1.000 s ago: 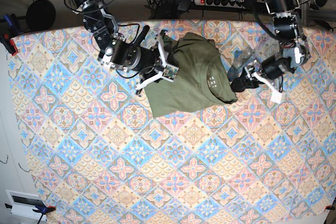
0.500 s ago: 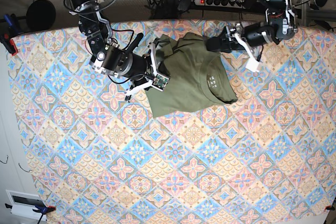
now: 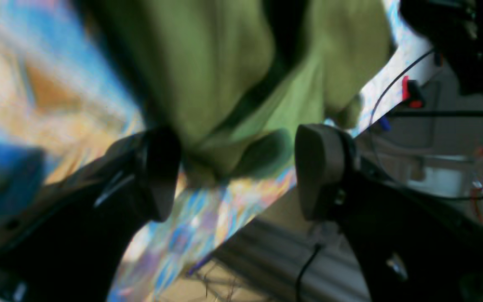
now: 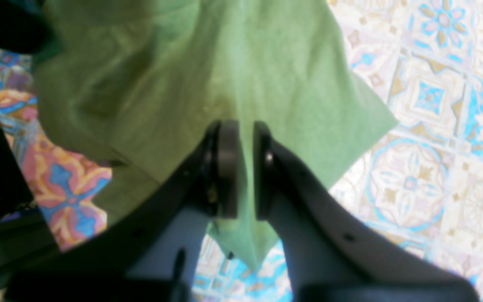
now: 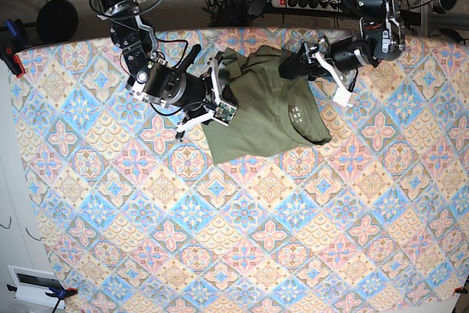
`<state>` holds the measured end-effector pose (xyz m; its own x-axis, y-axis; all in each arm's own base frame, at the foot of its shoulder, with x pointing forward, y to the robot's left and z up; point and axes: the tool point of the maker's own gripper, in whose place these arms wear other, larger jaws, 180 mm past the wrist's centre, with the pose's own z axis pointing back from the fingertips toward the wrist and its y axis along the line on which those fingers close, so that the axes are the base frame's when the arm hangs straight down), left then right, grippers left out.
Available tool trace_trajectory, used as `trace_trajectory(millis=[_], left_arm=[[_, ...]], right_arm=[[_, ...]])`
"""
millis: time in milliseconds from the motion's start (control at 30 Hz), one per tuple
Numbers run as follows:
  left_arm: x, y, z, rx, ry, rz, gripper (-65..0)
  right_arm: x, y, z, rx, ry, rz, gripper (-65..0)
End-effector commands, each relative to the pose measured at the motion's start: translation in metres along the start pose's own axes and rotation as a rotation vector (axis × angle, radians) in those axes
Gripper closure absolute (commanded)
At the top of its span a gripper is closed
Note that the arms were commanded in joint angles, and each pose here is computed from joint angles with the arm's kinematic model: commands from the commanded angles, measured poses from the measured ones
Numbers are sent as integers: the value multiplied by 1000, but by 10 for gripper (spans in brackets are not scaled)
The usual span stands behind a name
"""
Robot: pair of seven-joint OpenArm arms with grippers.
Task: Layout the t-shirt on the table in an organized manner, then fold the t-shirt properly
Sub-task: 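Hold the bundle corners with both grippers and square the folded shirt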
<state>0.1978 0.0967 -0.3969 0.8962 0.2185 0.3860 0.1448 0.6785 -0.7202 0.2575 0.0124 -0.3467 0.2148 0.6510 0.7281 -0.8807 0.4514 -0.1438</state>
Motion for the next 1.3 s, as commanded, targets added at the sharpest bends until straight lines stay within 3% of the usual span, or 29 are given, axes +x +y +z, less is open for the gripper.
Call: trace_trajectory(millis=[0,233,300,400,433,700,900,1267], left_arm=[[5,0,4,4,-9,-23,-418],[4,-5,-2,-5,-19,-11,-393],[5,-7,-4,-13,-23,-10,-287],[14,-12,-7,-25,-45,-15,-50],[17,-12,-7,-25,-49,-20,0],[38,19,29,71,-128,-16,0],[41,34,44,121,-122,-33,0],[41,53,36,125,-111,34,0]], right_arm=[[13,-5,4,-13,-48,11,-55],[14,-5,4,-13,-51,11,-55],[14,-6,4,-13,-52,12,-55],[14,-6,4,-13,-52,12,-55],[14,-6,4,-13,-52,12,-55],[14,-6,5,-14,-52,14,-55],[12,-1,2,0,-39,15,-56],[23,73,-15,195,-55,97,-56]])
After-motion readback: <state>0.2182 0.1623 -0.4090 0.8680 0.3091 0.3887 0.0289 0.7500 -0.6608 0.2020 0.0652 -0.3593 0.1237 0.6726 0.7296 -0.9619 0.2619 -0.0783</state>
